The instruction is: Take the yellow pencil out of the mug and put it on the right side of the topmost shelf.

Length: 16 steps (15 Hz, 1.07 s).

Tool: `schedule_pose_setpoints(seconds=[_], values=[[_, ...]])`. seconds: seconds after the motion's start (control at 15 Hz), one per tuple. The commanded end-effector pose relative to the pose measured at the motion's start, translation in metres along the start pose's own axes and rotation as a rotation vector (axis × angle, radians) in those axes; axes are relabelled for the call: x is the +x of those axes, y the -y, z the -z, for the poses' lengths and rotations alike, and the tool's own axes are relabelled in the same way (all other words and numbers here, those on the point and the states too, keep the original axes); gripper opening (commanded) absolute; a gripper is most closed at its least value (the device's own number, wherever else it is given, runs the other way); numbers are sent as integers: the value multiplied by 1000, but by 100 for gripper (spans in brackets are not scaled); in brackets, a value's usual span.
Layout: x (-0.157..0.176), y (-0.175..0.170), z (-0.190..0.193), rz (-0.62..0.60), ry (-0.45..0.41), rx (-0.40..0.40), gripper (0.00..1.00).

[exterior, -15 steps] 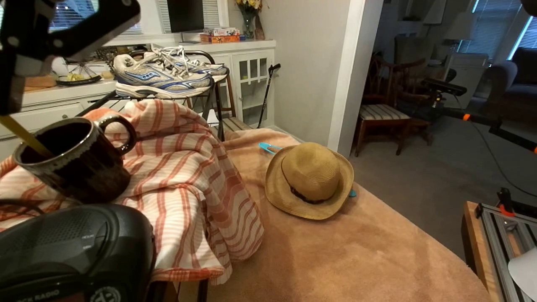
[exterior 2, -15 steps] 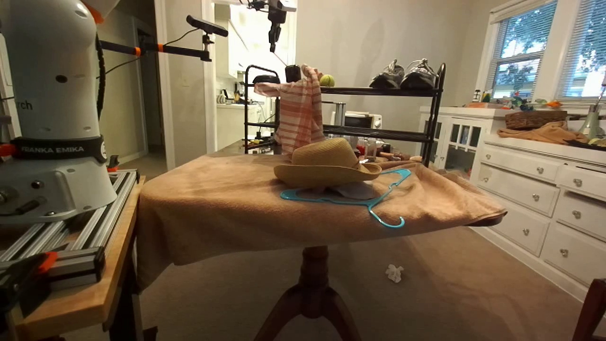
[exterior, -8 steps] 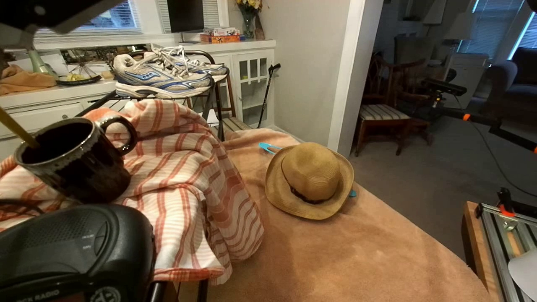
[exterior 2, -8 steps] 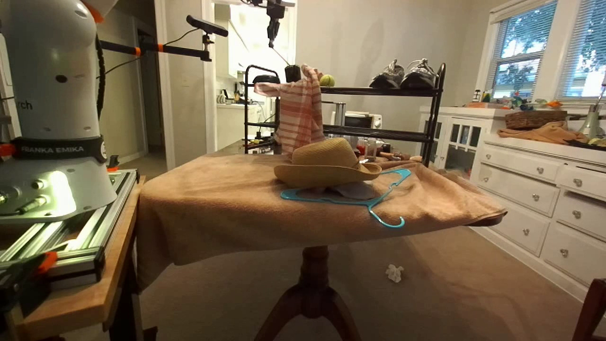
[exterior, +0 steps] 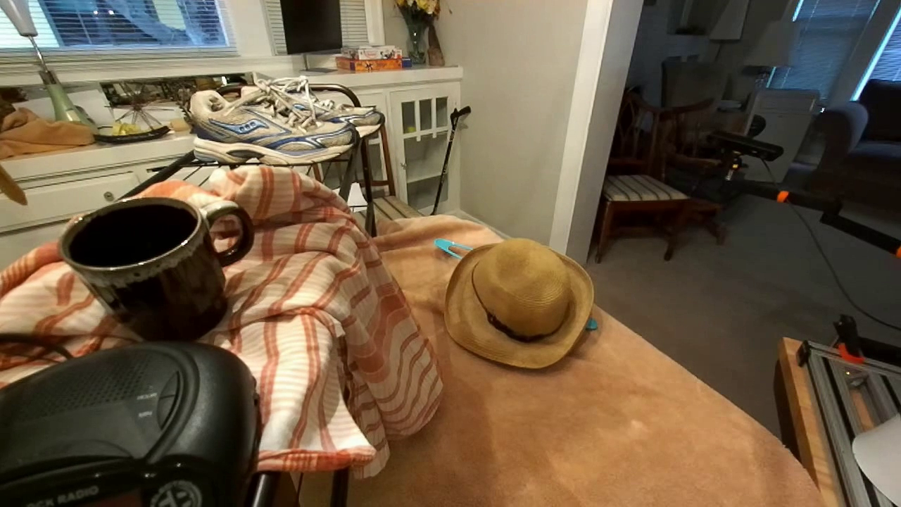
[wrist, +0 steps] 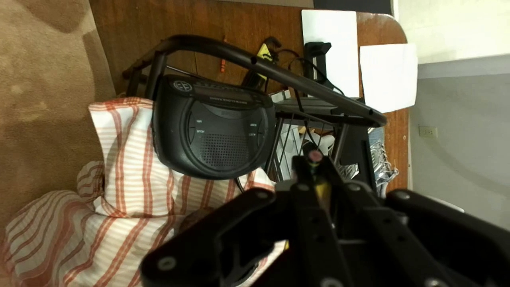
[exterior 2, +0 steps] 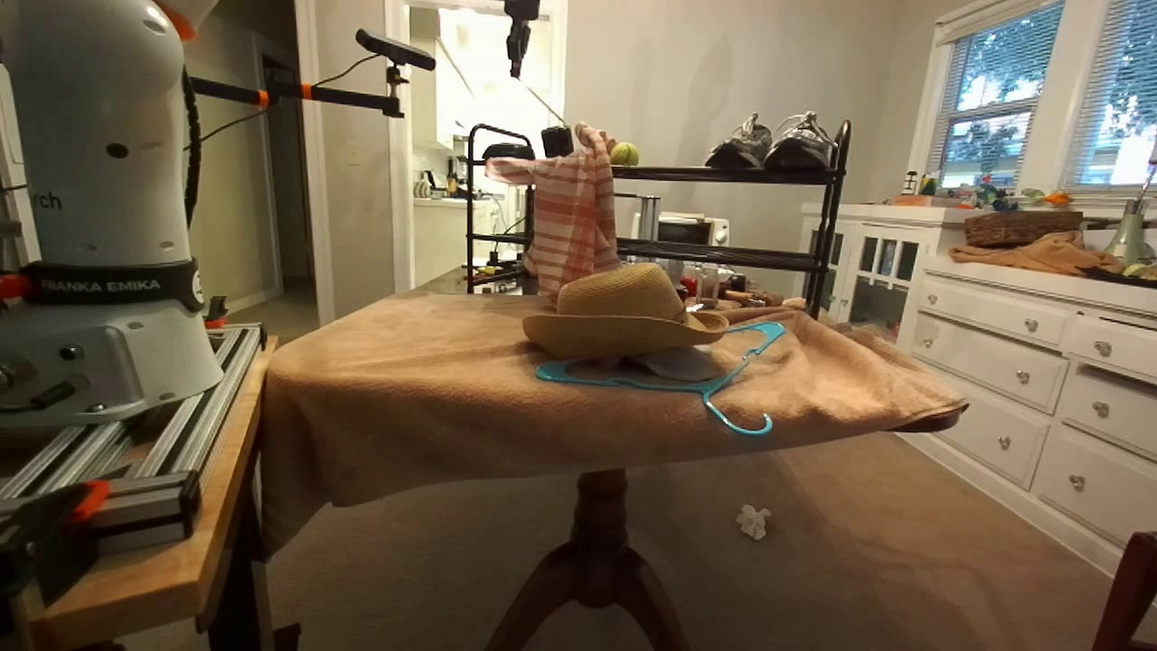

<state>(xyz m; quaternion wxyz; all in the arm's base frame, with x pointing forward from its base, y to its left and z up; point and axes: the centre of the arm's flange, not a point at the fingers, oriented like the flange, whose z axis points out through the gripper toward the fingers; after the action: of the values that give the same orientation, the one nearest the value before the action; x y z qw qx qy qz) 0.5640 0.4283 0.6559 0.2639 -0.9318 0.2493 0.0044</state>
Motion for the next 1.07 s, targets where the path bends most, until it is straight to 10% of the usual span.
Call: schedule_pose_setpoints(seconds=[0.0, 1.0], values=[[-9, -8, 7, 1, -8, 19, 2], [12, -84, 52, 89, -442, -96, 2]])
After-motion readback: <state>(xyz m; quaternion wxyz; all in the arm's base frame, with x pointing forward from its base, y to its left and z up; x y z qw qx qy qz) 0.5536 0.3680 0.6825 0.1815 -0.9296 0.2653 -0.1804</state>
